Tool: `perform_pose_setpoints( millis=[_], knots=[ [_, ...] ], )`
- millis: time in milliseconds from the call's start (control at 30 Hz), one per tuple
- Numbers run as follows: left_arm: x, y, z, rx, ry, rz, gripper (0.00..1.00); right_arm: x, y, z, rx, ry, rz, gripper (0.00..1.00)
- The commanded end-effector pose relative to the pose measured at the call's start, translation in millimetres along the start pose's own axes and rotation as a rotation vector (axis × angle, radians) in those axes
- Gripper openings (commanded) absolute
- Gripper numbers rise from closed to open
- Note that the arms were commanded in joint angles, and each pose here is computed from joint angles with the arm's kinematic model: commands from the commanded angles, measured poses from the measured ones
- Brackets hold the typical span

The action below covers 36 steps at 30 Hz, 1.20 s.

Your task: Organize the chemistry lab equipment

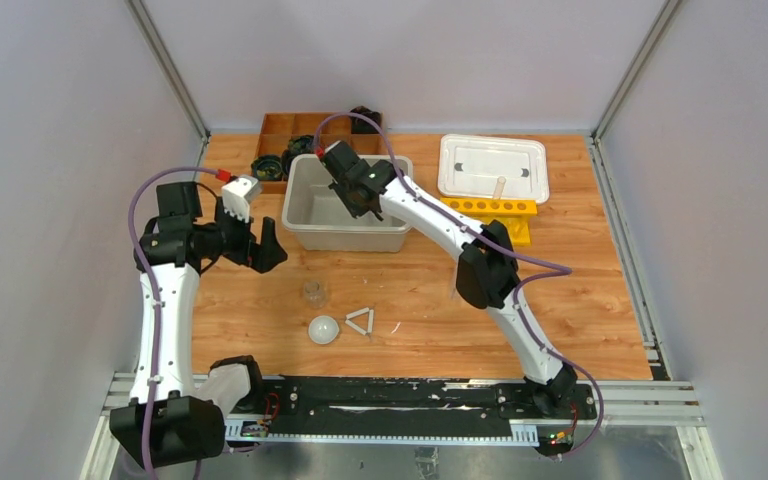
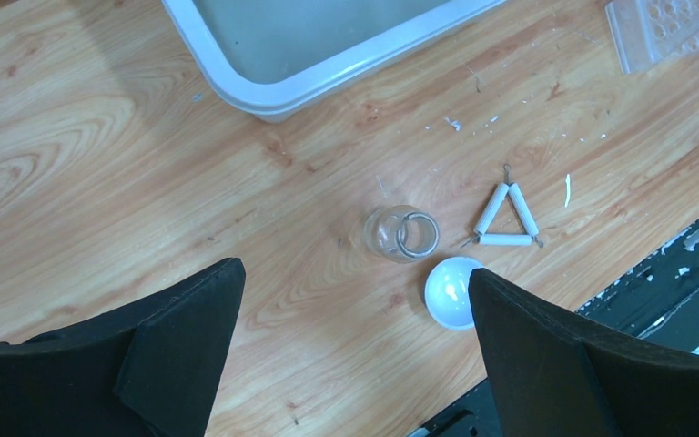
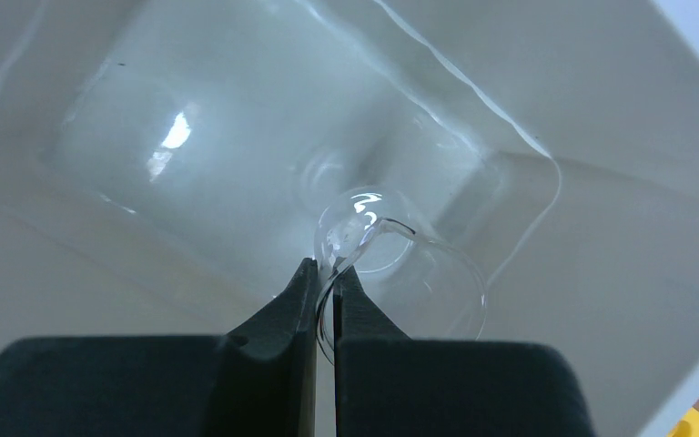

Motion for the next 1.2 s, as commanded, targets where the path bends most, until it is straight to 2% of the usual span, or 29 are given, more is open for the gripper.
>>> perform_pose_setpoints(
  millis=[0,300,500,567,633,767,1167],
  knots=[
    [-3.2,-2.3,9.1,0.030,-0.025,-0.024,1.00,2.9,-21.9,0.6,0.083,0.000,-0.011,0.00],
    [-3.0,-2.6,8.0,0.034,-0.024,-0.028,1.00,44.5,-31.6,-31.1,0.116,0.101,0.025,0.00],
    [-2.6,-1.8,14.5,0.012,-0.025,-0.027,1.00,60.6,-40.3,-39.8,0.146,0.123,0.033,0.00],
    [-3.0,-2.3,16.6,0.013,-0.028,-0.030,1.00,62.3,-40.1,-41.9,0.140,0.130,0.033,0.05],
    [-2.7,-2.2,16.9,0.021,-0.028,-0.034,1.00,61.8,-39.9,-45.1,0.127,0.144,0.034,0.09],
    [-0.8,-1.1,15.3,0.015,-0.020,-0.038,1.00,51.1,-45.1,-53.1,0.076,0.188,0.028,0.08],
    [-5.3,-7.2,12.2,0.036,-0.040,-0.049,1.00,8.5,-54.9,-88.7,-0.017,0.288,0.176,0.00]
  ],
)
Point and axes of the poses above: each gripper's point midway between its finger pads, its own x axis out along the fingers, its own y axis along the line the jaws close on, z = x × y, the point moved 6 cm from there along -x, back along the fingers, and after that the axes turned 13 degrees about -x, right-handed, at the moved point
